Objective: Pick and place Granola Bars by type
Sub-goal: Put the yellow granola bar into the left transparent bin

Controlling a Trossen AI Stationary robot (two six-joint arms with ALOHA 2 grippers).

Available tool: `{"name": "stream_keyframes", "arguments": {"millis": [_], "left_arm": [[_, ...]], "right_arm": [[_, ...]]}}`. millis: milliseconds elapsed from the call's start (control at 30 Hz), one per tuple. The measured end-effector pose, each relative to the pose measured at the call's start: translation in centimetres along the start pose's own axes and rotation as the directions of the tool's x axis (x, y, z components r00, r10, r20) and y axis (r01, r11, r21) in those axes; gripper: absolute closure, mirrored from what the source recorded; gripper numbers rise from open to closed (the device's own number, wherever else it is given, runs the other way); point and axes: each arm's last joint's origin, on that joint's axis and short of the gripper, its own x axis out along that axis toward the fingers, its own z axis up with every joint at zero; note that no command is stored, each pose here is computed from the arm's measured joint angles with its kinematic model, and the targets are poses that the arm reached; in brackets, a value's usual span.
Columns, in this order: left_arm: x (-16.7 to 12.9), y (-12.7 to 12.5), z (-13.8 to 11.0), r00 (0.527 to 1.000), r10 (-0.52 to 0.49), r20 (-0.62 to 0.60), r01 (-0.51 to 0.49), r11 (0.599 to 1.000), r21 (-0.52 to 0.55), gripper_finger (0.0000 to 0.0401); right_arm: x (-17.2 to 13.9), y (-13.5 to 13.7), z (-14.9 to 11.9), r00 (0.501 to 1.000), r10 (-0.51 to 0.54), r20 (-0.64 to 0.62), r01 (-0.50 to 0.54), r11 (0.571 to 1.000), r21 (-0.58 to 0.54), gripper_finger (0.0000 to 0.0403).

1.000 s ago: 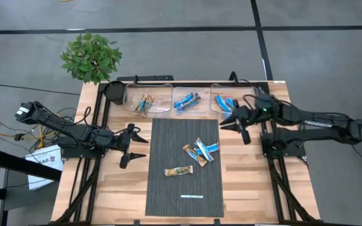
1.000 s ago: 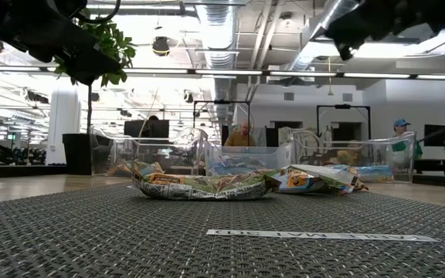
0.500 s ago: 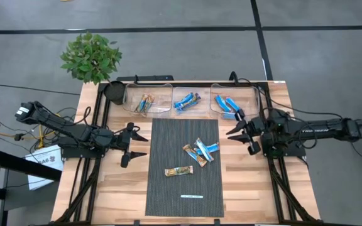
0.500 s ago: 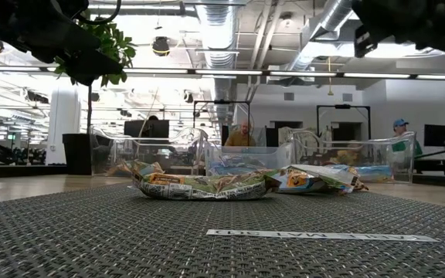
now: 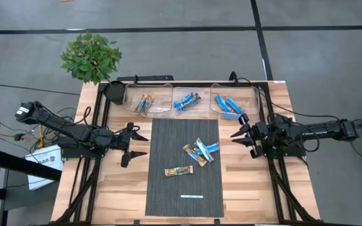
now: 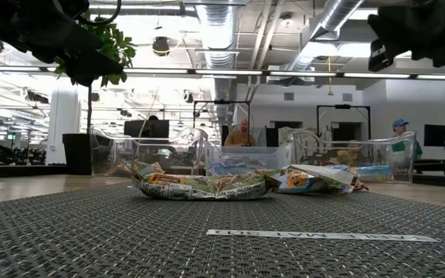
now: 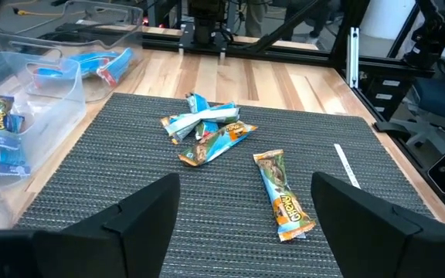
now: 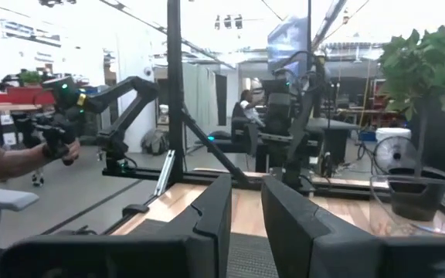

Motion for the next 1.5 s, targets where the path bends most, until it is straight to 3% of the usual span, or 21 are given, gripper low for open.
{"name": "stream_keyframes", "arguments": {"millis": [300,500,1000,1500], "left_arm": [[0.0,0.0,0.0,1.000,0.001,0.000,-0.001,1.000,-0.020,0.0115],[0.0,0.0,0.0,1.000,0.002,0.000,-0.002,1.000,-0.029,0.0115],[0.0,0.1,0.0,0.999,0.033,0.007,-0.033,0.999,-0.031,0.0115],[0.0,0.1,0.0,0.999,0.045,0.010,-0.044,0.994,-0.101,0.0115]], "right_arm": [[-0.7,0.7,-0.9,0.999,-0.051,-0.019,0.051,0.999,-0.006,0.0336],[-0.8,1.1,-1.7,0.981,-0.159,-0.108,0.159,0.987,-0.003,0.0336],[-1.8,1.6,-3.5,0.948,-0.118,-0.297,0.155,0.982,0.105,0.0336],[-1.9,1.7,-3.5,0.951,-0.094,-0.296,0.131,0.985,0.110,0.0336]]}}
